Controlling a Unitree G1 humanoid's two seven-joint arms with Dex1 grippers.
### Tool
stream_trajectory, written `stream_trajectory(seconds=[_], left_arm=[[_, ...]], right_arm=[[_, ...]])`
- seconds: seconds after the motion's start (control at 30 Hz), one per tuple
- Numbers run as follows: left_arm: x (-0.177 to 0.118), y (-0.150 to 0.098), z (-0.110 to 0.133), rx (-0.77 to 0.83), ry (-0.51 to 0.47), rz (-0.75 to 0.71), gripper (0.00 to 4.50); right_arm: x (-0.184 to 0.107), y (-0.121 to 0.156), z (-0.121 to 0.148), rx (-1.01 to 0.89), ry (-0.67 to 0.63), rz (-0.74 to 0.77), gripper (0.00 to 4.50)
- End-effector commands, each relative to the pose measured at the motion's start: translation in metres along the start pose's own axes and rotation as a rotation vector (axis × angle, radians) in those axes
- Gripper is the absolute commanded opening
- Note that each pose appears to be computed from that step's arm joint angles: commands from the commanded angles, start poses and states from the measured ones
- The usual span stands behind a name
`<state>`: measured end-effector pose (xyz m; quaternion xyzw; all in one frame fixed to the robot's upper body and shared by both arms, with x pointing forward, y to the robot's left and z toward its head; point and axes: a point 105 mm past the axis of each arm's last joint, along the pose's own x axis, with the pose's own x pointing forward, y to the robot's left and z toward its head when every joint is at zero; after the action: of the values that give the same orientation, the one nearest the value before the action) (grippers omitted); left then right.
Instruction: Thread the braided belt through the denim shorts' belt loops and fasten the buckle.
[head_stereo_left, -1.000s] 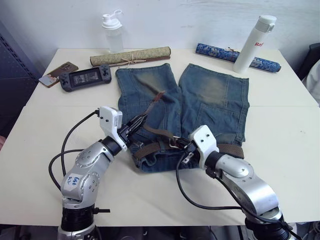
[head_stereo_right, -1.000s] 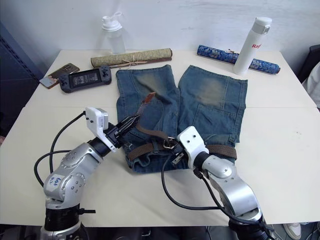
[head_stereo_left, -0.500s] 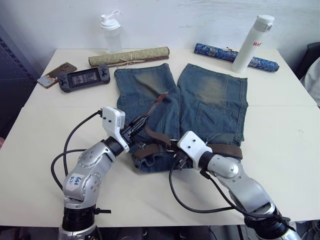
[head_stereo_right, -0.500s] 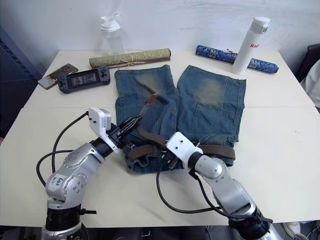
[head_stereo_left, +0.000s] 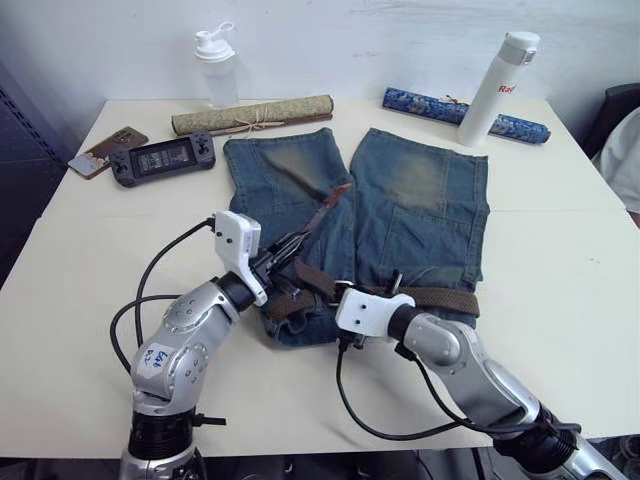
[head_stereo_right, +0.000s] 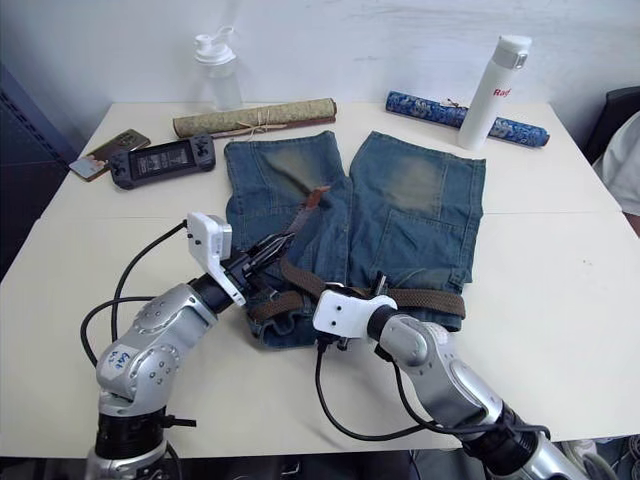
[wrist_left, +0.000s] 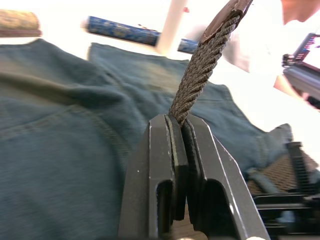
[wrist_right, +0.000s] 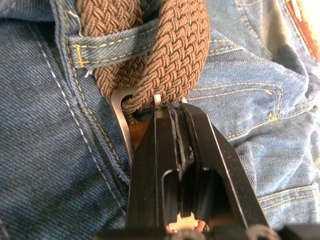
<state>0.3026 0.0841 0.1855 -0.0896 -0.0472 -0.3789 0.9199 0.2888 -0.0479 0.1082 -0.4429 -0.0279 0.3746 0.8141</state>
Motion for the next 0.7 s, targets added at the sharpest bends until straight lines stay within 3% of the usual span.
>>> stream_trajectory(seconds=[0.03, 0.27, 0.5, 0.7], left_arm=[[0.007, -0.029, 0.025, 0.027, -0.086, -0.147, 0.00], [0.043, -0.042, 0.054, -0.016, -0.178, -0.214, 0.00], [0.076, -0.048, 0.060, -0.057, -0.173, -0.256, 0.00], [0.112, -0.102, 0.057, -0.087, -0.118, -0.474, 0.00]], right_arm=[[0.007, 0.032, -0.016, 0.034, 0.061, 0.123, 0.05], [0.012, 0.040, -0.019, 0.008, 0.080, 0.194, 0.05], [0.012, 0.045, -0.020, -0.011, 0.094, 0.248, 0.05], [0.005, 0.054, -0.027, 0.007, 0.134, 0.335, 0.05]])
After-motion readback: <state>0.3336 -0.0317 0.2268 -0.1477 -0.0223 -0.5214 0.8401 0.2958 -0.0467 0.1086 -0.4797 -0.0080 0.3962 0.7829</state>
